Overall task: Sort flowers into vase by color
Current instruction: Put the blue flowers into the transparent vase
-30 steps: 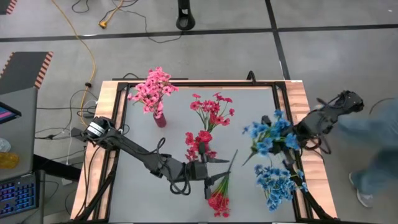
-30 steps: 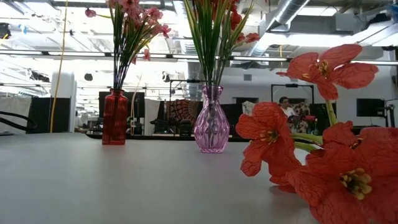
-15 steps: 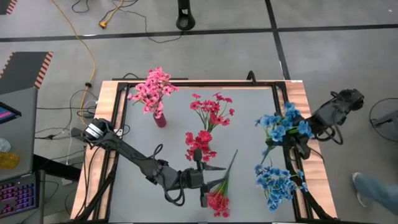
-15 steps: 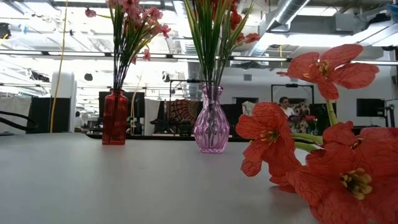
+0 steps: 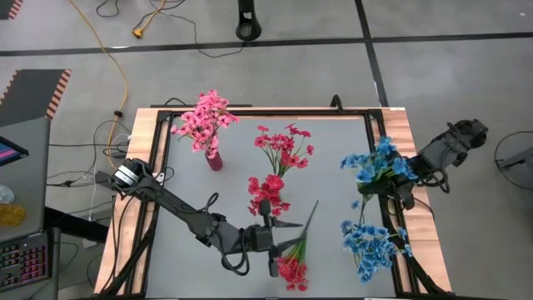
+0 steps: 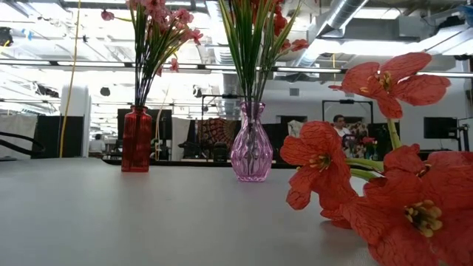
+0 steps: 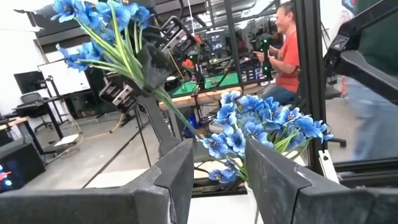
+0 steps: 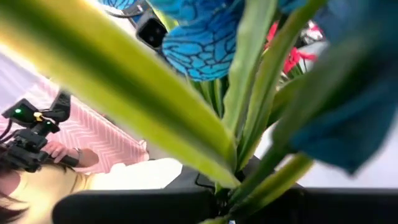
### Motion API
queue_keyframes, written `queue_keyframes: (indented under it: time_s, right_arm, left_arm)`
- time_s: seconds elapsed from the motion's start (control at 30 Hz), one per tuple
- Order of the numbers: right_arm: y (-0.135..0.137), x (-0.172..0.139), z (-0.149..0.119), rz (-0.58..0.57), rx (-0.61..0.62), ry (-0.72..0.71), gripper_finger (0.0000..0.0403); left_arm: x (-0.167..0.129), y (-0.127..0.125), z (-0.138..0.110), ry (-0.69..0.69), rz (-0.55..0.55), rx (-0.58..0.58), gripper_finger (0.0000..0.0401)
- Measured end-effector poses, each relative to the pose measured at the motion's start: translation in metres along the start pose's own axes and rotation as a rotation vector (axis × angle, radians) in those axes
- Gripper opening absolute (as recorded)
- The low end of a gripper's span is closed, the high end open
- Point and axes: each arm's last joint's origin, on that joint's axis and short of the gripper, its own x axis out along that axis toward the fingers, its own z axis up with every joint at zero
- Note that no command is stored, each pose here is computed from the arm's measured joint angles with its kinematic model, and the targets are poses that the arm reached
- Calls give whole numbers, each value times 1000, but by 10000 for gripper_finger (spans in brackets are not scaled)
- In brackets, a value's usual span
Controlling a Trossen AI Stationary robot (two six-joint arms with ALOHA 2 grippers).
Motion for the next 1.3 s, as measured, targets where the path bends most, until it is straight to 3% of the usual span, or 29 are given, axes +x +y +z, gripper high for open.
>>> queue_keyframes:
  time_s: [0.2, 0.43, 0.67, 0.9, 1.3]
  right_arm:
    - [7, 17, -8, -18, 46, 77, 42]
    - [29, 33, -30, -55, 5, 130, 42]
    - [48, 31, -56, -127, -84, 88, 42]
    - [58, 28, -83, -230, -95, 16, 42]
    - [67, 36, -104, -279, -70, -28, 42]
  left_arm:
    - [0, 0, 0, 2, 1, 0, 132]
    - [0, 0, 0, 2, 0, -12, 132]
    - [0, 0, 0, 2, 0, -44, 132]
    - [0, 0, 0, 2, 0, -71, 132]
    - [0, 0, 0, 2, 0, -72, 132]
